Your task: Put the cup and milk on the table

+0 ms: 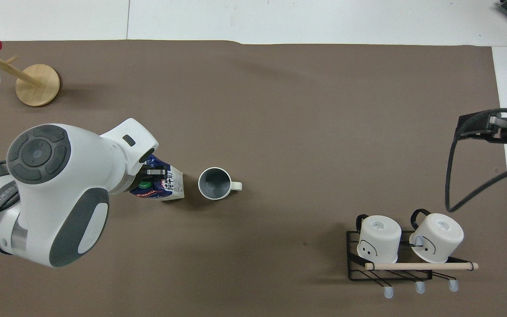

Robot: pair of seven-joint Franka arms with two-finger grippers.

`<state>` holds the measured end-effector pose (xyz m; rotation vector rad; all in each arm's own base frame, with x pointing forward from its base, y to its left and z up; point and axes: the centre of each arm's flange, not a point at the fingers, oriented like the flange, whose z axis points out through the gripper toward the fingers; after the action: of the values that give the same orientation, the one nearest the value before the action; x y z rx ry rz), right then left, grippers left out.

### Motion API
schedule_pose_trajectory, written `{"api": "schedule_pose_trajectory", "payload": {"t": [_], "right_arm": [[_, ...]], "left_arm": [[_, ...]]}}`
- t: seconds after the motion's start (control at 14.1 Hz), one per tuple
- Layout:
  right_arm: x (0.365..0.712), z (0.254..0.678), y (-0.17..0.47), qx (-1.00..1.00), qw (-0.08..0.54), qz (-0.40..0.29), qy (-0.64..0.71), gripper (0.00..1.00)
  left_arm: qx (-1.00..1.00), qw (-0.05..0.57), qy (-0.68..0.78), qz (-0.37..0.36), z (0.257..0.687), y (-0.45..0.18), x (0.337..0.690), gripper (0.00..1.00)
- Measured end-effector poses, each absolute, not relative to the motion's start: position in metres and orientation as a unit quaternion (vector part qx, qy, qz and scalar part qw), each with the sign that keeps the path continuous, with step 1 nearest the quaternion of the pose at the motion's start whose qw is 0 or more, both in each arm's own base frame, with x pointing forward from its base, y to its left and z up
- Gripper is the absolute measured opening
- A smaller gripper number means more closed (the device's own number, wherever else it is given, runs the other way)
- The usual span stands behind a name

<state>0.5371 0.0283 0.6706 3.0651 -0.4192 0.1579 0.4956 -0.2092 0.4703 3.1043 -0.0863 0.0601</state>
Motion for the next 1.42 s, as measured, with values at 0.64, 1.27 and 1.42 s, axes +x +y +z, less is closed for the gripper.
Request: {"api": "schedule_pose_trajectory", "payload": {"t": [0.64, 1.27, 1.42], "right_arm": [[0.55, 0.672, 0.031, 0.993, 0.022, 0.044, -0.109, 1.0], [0.549, 0.672, 0.03, 0.993, 0.023, 0.041, -0.11, 1.0], [0.549, 0.672, 0.03, 0.993, 0.023, 0.041, -0.11, 1.0]], "left_arm": [[0.999, 0.017, -0.029, 0.018, 0.463, -0.209, 0.494, 0.85], [0.998, 0.016, -0.053, 0.03, 0.615, -0.179, 0.497, 1.0], [0.997, 0.012, -0.074, 0.023, 0.637, -0.142, 0.502, 1.0]]}}
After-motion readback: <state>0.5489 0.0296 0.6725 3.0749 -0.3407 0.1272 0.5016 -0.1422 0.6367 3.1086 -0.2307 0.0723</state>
